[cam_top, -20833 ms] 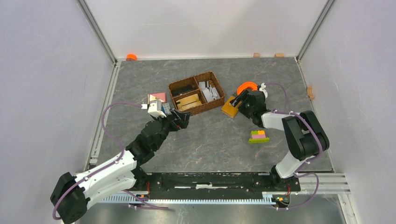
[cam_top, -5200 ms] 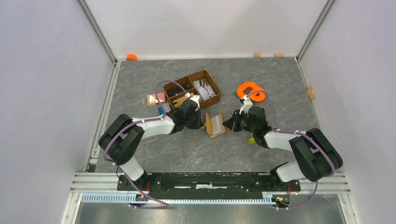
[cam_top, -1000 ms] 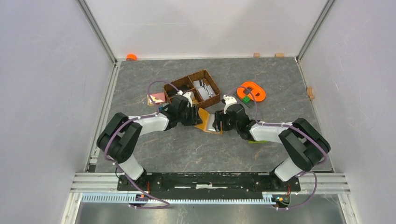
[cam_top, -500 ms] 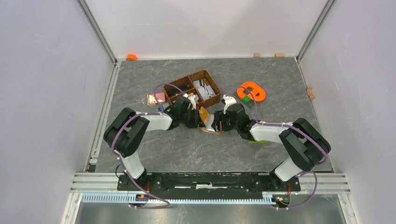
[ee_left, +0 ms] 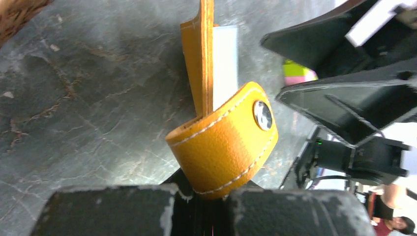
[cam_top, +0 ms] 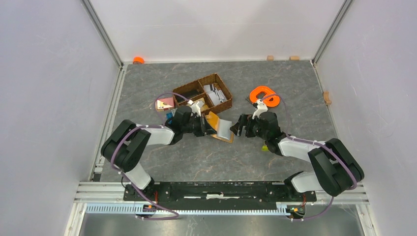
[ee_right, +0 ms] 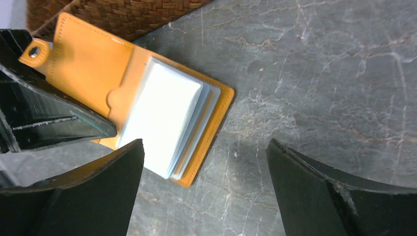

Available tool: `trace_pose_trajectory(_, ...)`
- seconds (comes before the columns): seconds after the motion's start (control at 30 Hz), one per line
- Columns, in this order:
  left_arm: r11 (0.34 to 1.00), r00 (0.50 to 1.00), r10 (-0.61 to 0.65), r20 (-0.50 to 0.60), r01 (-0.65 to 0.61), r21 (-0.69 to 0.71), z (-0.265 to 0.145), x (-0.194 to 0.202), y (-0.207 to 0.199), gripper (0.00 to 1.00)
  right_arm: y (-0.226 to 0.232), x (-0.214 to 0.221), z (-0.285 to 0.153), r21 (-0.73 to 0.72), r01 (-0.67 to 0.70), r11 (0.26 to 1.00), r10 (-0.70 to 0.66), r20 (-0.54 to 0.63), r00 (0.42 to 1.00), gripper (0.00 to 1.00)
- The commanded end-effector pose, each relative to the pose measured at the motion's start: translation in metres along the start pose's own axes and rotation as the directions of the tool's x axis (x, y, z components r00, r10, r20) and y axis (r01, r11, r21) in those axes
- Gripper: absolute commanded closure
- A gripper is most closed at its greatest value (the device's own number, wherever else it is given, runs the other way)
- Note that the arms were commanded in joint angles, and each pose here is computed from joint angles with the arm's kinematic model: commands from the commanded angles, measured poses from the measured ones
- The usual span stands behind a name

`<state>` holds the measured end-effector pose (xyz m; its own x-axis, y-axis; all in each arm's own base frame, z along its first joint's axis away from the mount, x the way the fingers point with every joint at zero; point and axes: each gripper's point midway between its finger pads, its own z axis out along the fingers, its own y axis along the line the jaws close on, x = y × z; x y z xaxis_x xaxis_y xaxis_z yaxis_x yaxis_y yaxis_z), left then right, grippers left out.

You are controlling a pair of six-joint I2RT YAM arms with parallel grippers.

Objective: Take the credit cards out of the card holder
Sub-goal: Open the card holder at the center of the board.

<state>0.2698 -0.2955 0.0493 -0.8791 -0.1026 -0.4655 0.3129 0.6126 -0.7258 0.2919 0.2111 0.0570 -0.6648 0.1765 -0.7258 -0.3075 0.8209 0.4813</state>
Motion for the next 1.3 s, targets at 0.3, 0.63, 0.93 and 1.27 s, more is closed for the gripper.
trace_pose_trajectory(0.3, 0.909, 0.965, 0.047, 0.259, -0.149, 0.390, -0.056, -0.046, -0.098, 0.98, 0.062, -0.032, -0.029, -0.358, -0.027, 0.934, 0.078, 0.130, 0.988, 0.07)
trace_pose_trajectory(0.63, 0.892, 0.965, 0.036, 0.258, -0.147, 0.427, -0.057, -0.045, -0.104, 0.98, 0.097, -0.049, -0.062, -0.539, 0.044, 0.841, 0.099, 0.233, 0.968, 0.14)
trace_pose_trajectory(0.93, 0.930, 0.974, 0.036, 0.225, -0.116, 0.350, -0.044, -0.044, -0.085, 0.98, 0.105, -0.055, -0.073, -0.569, 0.093, 0.817, 0.083, 0.276, 0.957, 0.44)
trace_pose_trajectory(1.27, 0.941, 0.978, 0.043, 0.206, -0.109, 0.320, -0.037, -0.042, -0.077, 0.98, 0.097, -0.055, -0.068, -0.524, 0.101, 0.846, 0.061, 0.283, 0.957, 0.62)
